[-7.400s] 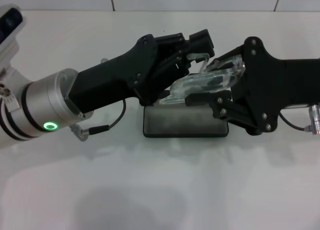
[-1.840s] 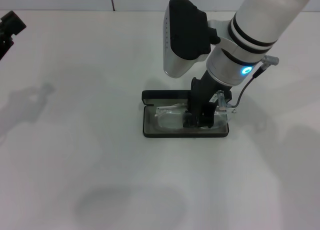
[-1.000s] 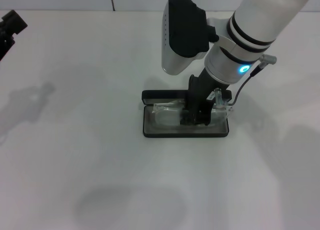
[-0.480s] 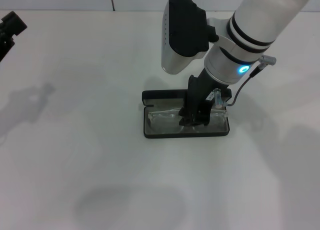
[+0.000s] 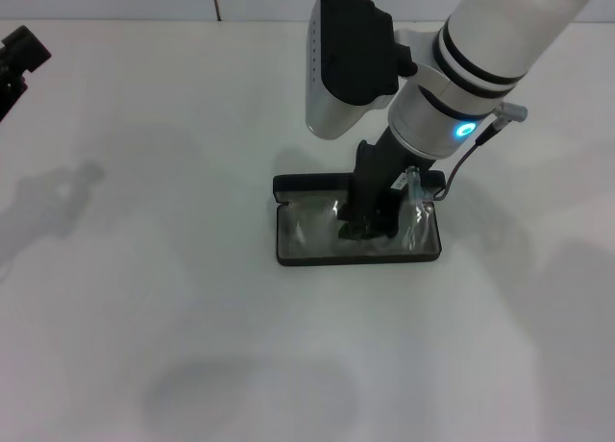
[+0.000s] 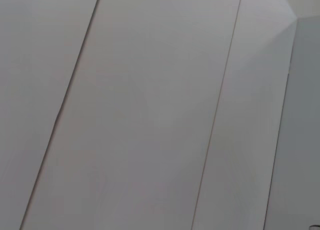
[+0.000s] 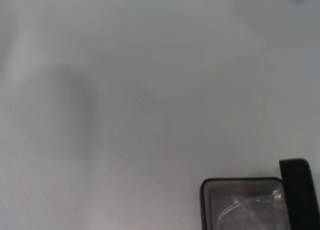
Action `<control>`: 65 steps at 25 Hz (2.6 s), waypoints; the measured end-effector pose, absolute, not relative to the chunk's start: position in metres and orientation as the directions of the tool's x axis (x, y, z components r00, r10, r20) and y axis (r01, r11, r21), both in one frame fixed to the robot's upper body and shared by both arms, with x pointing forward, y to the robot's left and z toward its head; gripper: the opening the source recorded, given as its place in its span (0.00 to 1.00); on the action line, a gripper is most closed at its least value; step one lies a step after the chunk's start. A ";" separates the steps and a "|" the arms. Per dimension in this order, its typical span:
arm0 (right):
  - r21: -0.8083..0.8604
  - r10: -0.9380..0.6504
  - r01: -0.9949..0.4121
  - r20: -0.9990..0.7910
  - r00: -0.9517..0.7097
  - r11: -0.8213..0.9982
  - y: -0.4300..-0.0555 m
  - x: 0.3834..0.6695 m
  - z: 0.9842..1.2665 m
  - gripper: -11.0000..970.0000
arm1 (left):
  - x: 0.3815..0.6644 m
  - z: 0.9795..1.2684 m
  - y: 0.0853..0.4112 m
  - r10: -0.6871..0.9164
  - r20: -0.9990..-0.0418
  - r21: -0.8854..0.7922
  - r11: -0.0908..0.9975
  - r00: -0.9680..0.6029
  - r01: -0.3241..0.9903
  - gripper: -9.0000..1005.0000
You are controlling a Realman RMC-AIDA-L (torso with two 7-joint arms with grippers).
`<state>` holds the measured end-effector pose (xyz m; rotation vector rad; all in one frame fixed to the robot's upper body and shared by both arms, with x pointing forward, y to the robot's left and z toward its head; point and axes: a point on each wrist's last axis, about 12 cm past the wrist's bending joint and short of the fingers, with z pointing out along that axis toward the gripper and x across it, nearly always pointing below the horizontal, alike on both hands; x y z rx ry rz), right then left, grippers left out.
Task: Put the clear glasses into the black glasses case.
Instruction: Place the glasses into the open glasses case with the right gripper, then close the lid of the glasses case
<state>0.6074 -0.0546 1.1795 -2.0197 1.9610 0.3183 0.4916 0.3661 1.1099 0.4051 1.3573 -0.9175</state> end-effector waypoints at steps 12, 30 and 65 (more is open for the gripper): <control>-0.085 -0.907 -0.995 -0.414 0.081 -0.050 -0.057 0.592 1.188 0.18 | 0.493 1.112 0.367 -0.323 -0.945 -0.247 0.605 -0.050 0.757 0.13; -0.266 -0.473 -0.891 -0.879 0.067 0.367 -0.227 0.528 1.281 0.18 | 0.509 1.116 0.333 -0.300 -0.948 -0.249 0.485 -0.107 0.838 0.13; 0.208 0.186 -0.687 -0.977 -0.107 0.696 -0.390 0.505 1.158 0.18 | 0.586 1.079 0.169 0.179 -0.909 -0.290 0.374 -0.376 0.881 0.20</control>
